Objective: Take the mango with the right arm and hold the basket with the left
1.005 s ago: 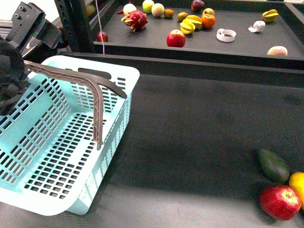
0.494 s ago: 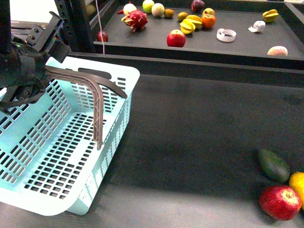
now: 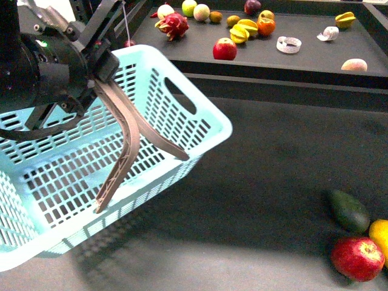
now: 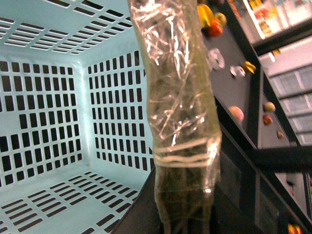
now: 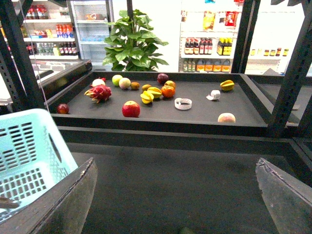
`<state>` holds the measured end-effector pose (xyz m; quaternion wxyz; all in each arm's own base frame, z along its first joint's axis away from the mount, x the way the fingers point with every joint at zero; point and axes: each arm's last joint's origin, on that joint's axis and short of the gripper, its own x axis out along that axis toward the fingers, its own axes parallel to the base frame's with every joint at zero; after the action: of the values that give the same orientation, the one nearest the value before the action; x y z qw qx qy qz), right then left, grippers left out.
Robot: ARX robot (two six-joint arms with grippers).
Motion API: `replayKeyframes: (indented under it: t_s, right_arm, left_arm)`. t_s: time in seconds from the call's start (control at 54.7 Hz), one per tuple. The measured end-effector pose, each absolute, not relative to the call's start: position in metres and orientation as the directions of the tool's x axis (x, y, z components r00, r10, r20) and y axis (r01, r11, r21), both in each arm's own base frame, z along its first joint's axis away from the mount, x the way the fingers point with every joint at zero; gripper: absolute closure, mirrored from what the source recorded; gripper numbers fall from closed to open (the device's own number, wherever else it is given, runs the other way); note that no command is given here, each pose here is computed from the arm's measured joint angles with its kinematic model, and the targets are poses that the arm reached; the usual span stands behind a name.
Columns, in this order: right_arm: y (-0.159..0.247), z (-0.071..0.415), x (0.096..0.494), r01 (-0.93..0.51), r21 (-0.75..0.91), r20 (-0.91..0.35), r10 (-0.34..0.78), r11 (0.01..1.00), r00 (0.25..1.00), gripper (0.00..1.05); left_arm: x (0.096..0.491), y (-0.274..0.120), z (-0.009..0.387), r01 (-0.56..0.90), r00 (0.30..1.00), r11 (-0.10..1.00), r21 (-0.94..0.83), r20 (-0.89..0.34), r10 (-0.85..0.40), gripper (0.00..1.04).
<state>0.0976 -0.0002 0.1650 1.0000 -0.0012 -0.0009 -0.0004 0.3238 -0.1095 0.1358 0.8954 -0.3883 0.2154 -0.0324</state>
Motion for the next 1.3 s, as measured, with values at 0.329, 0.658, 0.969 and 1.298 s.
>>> replayKeyframes:
  t_s: [0.329, 0.658, 0.969, 1.298]
  right_arm:
    - [0.0, 0.165, 0.098, 0.001, -0.002, 0.002, -0.001, 1.0, 1.0, 0.08]
    - [0.0, 0.165, 0.098, 0.001, -0.002, 0.002, -0.001, 1.0, 1.0, 0.08]
    - [0.0, 0.165, 0.098, 0.001, -0.002, 0.002, -0.001, 1.0, 1.0, 0.08]
    - [0.0, 0.165, 0.098, 0.001, -0.002, 0.002, -0.001, 1.0, 1.0, 0.08]
  left_arm:
    - [0.286, -0.158, 0.148, 0.3, 0.773, 0.727, -0.618, -0.289, -0.565, 0.98]
    - [0.264, -0.183, 0.143, 0.471, 0.698, 0.722, -0.506, -0.286, -0.656, 0.98]
    - [0.266, -0.183, 0.148, 0.439, 0.74, 0.728, -0.527, -0.247, -0.625, 0.98]
    - [0.266, -0.185, 0.152, 0.45, 0.748, 0.714, -0.537, -0.21, -0.63, 0.98]
